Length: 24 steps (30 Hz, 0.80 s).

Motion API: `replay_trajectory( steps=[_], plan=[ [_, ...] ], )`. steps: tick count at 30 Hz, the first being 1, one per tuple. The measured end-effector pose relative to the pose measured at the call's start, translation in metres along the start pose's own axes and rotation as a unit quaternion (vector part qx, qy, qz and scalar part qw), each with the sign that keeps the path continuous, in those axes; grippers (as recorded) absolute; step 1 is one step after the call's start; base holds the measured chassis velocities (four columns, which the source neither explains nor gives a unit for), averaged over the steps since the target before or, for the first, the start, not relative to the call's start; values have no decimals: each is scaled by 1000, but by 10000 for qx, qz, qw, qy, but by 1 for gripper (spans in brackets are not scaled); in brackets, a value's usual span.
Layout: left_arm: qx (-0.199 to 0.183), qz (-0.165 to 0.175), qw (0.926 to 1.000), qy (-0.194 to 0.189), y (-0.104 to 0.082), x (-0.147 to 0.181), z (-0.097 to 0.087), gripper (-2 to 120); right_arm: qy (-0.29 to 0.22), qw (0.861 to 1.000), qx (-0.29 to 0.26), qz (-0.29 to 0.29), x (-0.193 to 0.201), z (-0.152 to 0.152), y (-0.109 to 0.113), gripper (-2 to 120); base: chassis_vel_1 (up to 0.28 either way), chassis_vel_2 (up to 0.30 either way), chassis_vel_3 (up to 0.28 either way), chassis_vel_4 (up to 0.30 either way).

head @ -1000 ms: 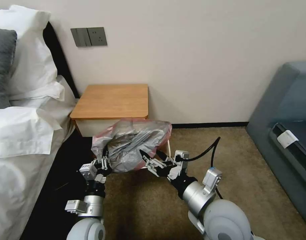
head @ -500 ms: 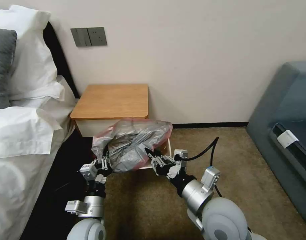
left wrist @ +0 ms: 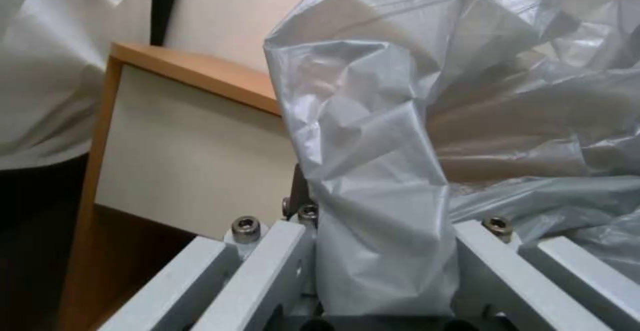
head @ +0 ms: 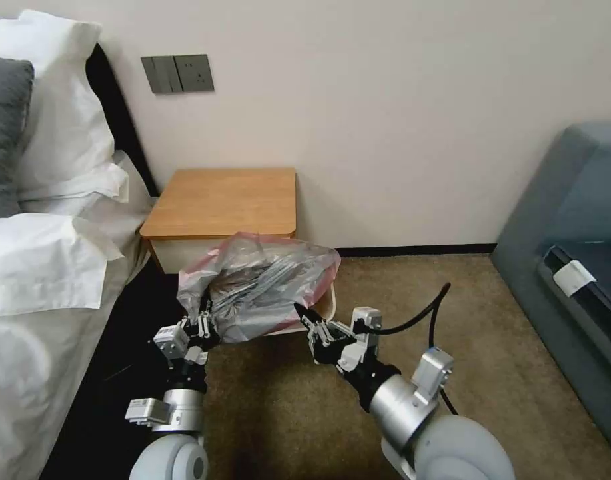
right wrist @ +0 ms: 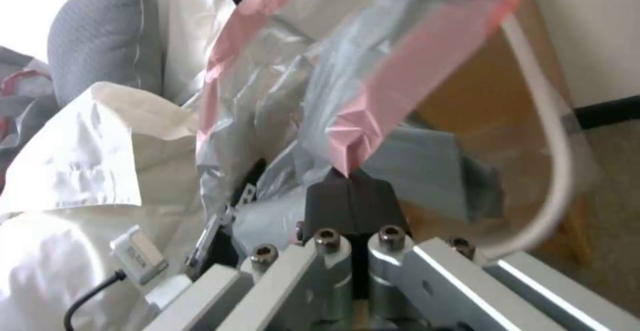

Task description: Pick up the garbage bag from the table and place it over the trash can.

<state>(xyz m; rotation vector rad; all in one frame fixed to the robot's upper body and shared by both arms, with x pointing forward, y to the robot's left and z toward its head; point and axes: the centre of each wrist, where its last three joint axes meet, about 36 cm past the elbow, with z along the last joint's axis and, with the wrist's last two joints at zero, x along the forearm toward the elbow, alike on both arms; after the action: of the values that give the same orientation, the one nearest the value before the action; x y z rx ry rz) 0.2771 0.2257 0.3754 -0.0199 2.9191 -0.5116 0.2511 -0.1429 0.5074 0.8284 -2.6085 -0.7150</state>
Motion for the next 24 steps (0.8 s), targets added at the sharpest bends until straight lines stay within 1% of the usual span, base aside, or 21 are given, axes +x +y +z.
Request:
replay_trajectory(
  steps=[6, 13, 19, 24],
  plan=[
    [108, -115, 9999, 49, -4, -2, -2, 7, 122, 9999, 81, 92, 14, 10, 3, 0, 0, 0, 0, 0],
    [207, -162, 9996, 82, -7, -3, -6, 7, 214, 9995, 128, 181, 23, 21, 3, 0, 0, 0, 0, 0],
    [411, -194, 9989, 139, -11, -1, -15, 7, 251, 9988, 251, 346, 23, 31, -6, 0, 0, 0, 0, 0],
    [477, -242, 9984, 154, -10, -1, -21, 7, 239, 9982, 367, 408, 24, 34, -10, 0, 0, 0, 0, 0]
  ],
)
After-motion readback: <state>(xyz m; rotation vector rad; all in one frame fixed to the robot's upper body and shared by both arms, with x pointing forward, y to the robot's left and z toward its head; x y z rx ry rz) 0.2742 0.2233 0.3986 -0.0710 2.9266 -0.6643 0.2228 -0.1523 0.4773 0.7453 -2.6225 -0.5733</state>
